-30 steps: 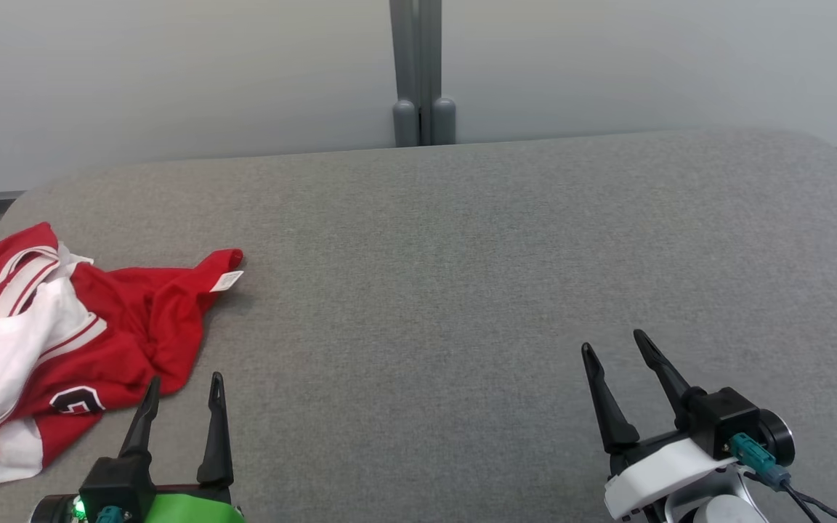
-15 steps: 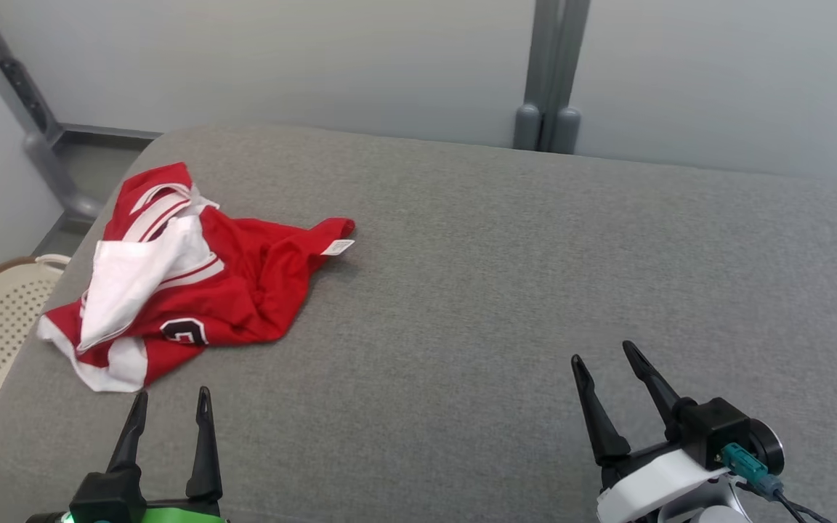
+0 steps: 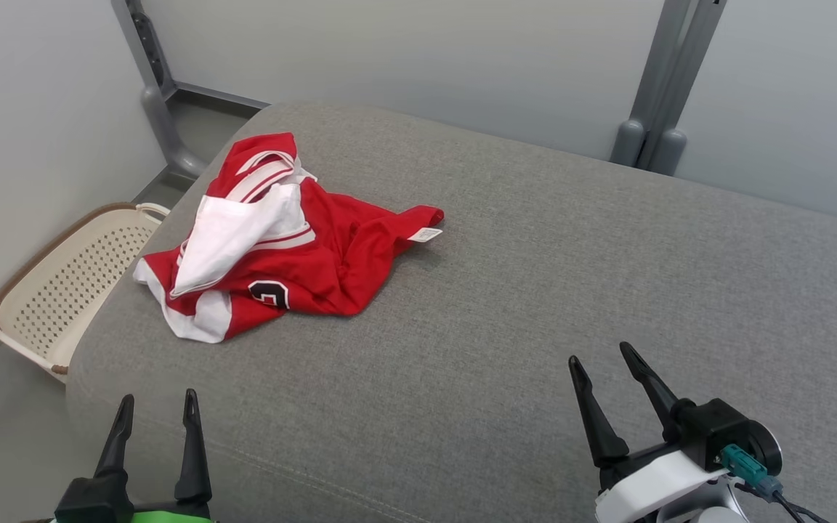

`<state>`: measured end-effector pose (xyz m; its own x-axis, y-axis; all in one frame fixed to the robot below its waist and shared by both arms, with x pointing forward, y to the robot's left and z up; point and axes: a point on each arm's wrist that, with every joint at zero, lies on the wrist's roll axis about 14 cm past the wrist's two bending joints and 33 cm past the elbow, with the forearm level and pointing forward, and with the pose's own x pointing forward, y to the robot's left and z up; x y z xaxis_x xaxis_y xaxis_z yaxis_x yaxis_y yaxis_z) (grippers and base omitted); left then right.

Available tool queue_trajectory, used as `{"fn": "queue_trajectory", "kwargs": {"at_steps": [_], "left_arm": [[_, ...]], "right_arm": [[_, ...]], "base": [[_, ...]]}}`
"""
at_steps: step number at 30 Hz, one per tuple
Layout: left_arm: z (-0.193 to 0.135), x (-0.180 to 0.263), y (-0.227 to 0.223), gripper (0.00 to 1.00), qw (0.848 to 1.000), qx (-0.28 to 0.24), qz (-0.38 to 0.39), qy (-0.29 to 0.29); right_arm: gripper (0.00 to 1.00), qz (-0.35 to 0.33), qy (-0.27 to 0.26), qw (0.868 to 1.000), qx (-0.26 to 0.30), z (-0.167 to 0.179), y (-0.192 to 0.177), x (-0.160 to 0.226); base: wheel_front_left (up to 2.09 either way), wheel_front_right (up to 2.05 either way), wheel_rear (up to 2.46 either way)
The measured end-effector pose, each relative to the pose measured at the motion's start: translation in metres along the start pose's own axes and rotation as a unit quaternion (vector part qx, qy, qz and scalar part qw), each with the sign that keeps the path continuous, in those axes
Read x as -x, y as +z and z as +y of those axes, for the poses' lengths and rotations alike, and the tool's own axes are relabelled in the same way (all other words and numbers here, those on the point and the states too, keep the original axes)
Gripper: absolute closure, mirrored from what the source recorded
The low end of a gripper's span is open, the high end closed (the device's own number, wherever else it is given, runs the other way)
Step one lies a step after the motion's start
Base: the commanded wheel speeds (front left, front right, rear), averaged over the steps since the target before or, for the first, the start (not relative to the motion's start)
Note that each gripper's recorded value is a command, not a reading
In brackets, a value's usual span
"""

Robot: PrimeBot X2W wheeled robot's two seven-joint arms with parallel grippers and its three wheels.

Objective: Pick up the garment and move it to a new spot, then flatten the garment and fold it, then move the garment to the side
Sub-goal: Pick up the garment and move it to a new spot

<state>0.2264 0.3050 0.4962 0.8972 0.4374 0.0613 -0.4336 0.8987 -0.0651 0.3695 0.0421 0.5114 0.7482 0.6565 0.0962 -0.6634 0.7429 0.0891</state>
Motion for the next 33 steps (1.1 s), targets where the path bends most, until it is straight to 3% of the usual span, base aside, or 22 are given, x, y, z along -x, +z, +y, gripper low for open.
{"fn": "queue_trajectory", "kwargs": {"at_steps": [6,14,22,28,33], "left_arm": [[0.008,-0.001,0.004,0.00,1.000,0.010,-0.004,0.022],[0.002,-0.043,0.021,0.00,0.999,0.019,-0.025,0.032],[-0.007,-0.127,0.023,0.00,1.000,-0.010,-0.023,0.006],[-0.009,-0.190,-0.001,0.00,0.998,-0.022,0.058,-0.007],[-0.014,-0.223,-0.041,0.00,0.986,-0.008,0.165,-0.007]], "right_arm": [[0.00,0.006,0.012,1.000,-0.001,0.004,-0.006,-0.008],[0.00,0.010,0.027,0.999,0.024,-0.002,-0.018,-0.029],[0.00,0.019,0.009,0.999,0.047,-0.053,-0.039,-0.048],[0.00,0.042,-0.003,0.998,0.043,-0.076,-0.067,-0.048],[0.00,0.057,-0.010,0.998,0.040,-0.091,-0.086,-0.047]], "base": [[0.00,0.00,0.00],[0.00,0.00,0.00],[0.00,0.00,0.00],[0.00,0.00,0.00],[0.00,0.00,0.00]]}}
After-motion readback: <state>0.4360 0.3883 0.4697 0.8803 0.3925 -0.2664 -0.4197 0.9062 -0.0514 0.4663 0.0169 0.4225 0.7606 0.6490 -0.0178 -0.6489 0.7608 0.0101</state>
